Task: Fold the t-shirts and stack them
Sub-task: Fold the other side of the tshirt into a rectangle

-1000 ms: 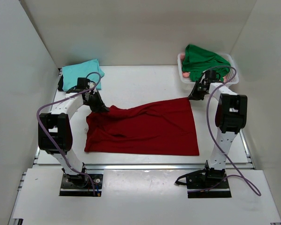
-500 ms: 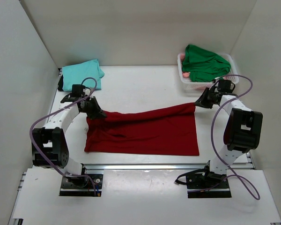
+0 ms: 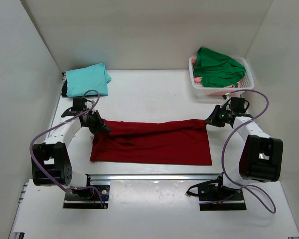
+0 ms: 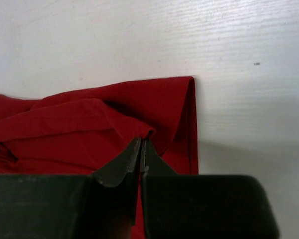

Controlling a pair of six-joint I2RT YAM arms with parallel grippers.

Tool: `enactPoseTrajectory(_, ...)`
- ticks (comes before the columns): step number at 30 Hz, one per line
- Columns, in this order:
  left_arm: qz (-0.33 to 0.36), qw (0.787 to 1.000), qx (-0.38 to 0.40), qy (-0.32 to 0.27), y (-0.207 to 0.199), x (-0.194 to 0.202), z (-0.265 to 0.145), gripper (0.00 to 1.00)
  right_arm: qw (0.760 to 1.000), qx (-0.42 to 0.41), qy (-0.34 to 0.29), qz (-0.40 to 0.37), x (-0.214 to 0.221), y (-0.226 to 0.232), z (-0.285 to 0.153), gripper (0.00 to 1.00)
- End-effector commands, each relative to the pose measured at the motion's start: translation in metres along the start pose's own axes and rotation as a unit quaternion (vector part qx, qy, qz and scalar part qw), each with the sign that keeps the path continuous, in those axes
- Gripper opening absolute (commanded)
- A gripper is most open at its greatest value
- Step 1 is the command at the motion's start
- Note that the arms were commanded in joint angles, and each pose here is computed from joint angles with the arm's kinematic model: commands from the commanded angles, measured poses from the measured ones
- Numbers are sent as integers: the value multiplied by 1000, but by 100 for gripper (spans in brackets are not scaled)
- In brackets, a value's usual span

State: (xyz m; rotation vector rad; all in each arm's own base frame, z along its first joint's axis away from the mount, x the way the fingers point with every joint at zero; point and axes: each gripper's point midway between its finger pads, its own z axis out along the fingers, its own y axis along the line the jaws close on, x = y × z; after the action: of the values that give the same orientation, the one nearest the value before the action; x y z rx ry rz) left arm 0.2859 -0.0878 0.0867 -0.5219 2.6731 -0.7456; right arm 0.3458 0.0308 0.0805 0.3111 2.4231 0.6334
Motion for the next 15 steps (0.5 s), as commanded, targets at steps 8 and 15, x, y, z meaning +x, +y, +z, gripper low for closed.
enactPoseTrajectory(8,17,1000,11,-21,1,4,-9,0,998,10,-33,-46,17,-10,-11,0)
enactPoseTrajectory(15,12,1000,-1,-16,11,12,-5,0,998,53,-22,-26,41,-32,-15,0)
